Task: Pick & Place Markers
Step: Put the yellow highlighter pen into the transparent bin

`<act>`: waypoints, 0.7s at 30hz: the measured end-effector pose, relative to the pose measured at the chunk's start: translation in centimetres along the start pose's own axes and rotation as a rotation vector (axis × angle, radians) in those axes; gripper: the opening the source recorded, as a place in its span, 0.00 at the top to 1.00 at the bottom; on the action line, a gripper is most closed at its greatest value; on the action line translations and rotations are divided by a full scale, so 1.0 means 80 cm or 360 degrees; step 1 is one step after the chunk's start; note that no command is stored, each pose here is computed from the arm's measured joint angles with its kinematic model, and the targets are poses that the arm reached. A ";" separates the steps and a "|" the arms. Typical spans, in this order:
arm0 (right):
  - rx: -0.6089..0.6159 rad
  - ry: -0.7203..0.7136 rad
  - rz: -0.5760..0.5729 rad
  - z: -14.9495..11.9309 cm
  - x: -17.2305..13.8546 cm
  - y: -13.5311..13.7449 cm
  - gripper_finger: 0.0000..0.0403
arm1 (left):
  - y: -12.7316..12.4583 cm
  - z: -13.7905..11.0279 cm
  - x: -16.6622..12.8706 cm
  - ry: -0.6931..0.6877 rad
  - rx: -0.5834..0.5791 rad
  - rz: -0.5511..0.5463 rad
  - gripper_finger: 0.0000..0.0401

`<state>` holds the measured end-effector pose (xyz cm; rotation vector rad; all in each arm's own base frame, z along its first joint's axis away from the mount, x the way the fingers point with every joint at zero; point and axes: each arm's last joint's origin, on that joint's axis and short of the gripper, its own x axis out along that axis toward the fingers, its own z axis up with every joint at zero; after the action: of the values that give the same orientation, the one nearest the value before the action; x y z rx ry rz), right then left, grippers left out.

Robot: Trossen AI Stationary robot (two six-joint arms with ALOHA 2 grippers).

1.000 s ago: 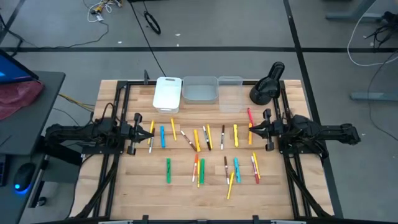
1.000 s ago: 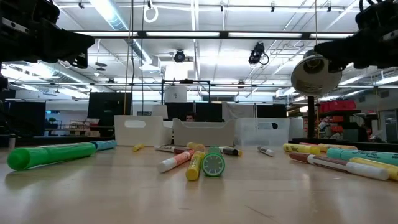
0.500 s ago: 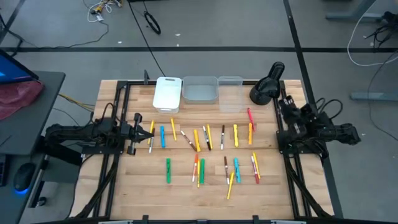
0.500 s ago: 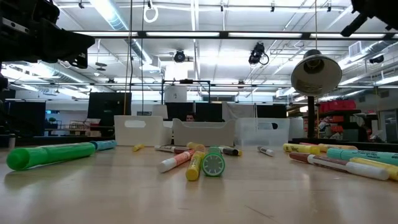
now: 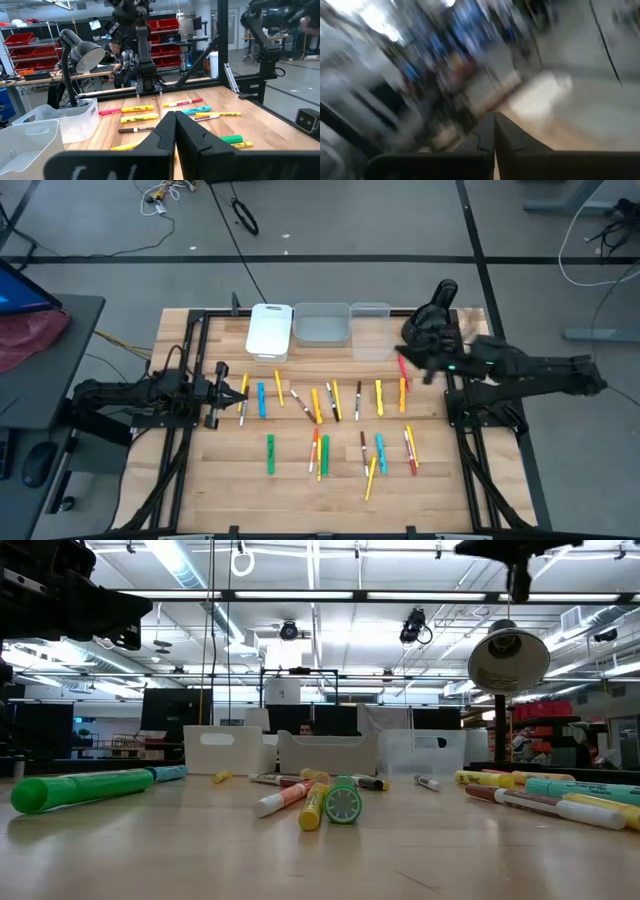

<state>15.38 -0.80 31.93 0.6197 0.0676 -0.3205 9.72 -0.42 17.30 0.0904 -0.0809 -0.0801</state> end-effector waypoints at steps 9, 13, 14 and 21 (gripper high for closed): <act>0.0223 0.0920 -0.0826 -0.033 0.074 0.000 0.98 | 0.000 0.000 0.000 0.0001 0.0000 -0.0001 0.97; 0.0449 0.1184 -0.1132 -0.060 0.088 -0.017 0.88 | 0.000 0.000 0.000 0.0001 0.0000 0.0000 0.97; 0.0455 0.1247 -0.1192 -0.066 0.092 -0.021 0.85 | 0.000 0.000 0.000 0.0001 0.0000 0.0001 0.97; 0.0423 0.1506 -0.1646 -0.099 0.105 -0.055 0.58 | 0.000 0.000 0.000 0.0001 -0.0001 0.0000 0.97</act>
<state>22.22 -1.84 21.69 0.9250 1.3009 -1.0183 9.72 -0.42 17.28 0.0902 -0.0802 -0.0803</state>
